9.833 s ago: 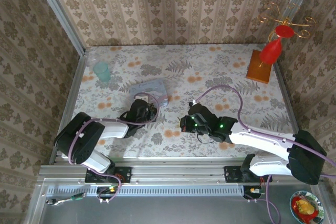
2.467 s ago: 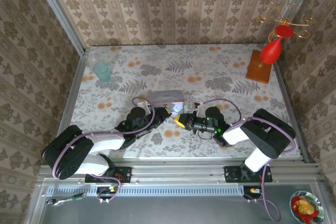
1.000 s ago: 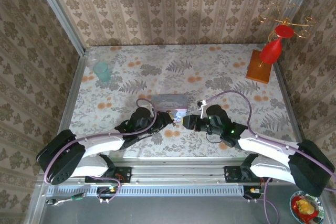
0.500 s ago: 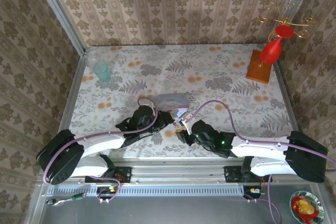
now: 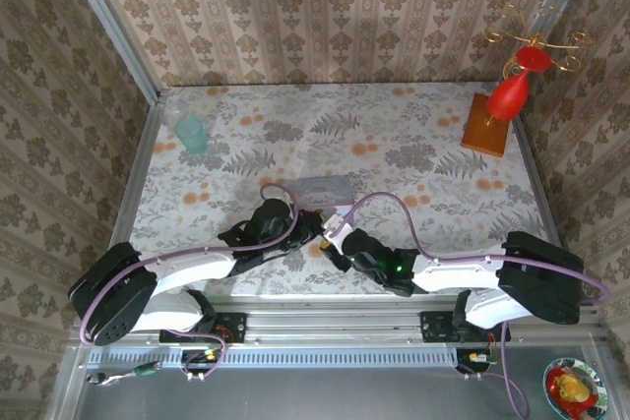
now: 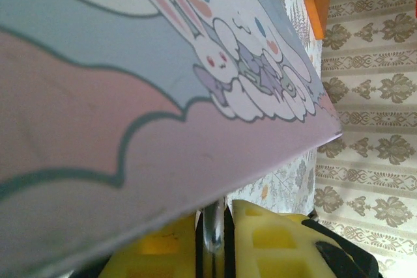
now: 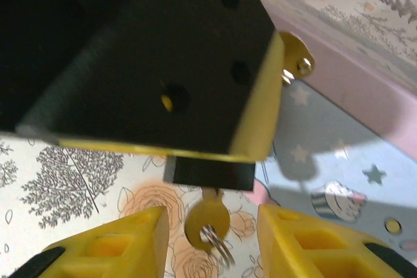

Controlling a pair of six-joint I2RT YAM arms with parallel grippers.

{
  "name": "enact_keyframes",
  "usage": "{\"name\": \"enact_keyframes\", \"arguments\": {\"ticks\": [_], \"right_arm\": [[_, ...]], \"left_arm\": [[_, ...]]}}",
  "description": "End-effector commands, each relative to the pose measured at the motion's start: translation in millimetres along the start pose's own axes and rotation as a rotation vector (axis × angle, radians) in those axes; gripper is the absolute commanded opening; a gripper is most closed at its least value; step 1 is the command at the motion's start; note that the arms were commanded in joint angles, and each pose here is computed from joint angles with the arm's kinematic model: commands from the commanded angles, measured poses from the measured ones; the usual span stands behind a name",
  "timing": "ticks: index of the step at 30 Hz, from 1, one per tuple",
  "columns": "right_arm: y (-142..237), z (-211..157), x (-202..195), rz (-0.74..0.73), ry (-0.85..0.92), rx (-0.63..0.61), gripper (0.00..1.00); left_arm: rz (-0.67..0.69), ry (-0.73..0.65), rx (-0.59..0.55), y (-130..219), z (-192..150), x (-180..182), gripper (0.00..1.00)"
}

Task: Unlock the padlock with the key

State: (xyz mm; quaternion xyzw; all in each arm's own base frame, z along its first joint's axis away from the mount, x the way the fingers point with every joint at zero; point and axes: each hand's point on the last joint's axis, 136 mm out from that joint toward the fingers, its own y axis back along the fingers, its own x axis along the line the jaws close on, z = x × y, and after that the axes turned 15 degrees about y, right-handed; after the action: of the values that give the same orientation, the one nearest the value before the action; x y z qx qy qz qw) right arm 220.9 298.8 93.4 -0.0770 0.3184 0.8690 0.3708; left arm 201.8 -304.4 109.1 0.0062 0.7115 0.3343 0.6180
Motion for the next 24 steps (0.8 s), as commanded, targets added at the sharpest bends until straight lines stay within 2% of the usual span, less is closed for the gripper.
{"name": "enact_keyframes", "arguments": {"ticks": [1, 15, 24], "right_arm": [[-6, 14, -9, -0.077, 0.014, -0.028, 0.39], [-10, 16, -8, -0.108, -0.028, -0.026, 0.19], [-3, 20, -7, -0.108, -0.124, -0.064, 0.13]], "left_arm": [[-0.08, -0.042, 0.0, 1, -2, -33, 0.0], [-0.069, -0.034, 0.0, -2, -4, -29, 0.0], [-0.048, -0.02, 0.05, -16, -13, -25, 0.0]]}}
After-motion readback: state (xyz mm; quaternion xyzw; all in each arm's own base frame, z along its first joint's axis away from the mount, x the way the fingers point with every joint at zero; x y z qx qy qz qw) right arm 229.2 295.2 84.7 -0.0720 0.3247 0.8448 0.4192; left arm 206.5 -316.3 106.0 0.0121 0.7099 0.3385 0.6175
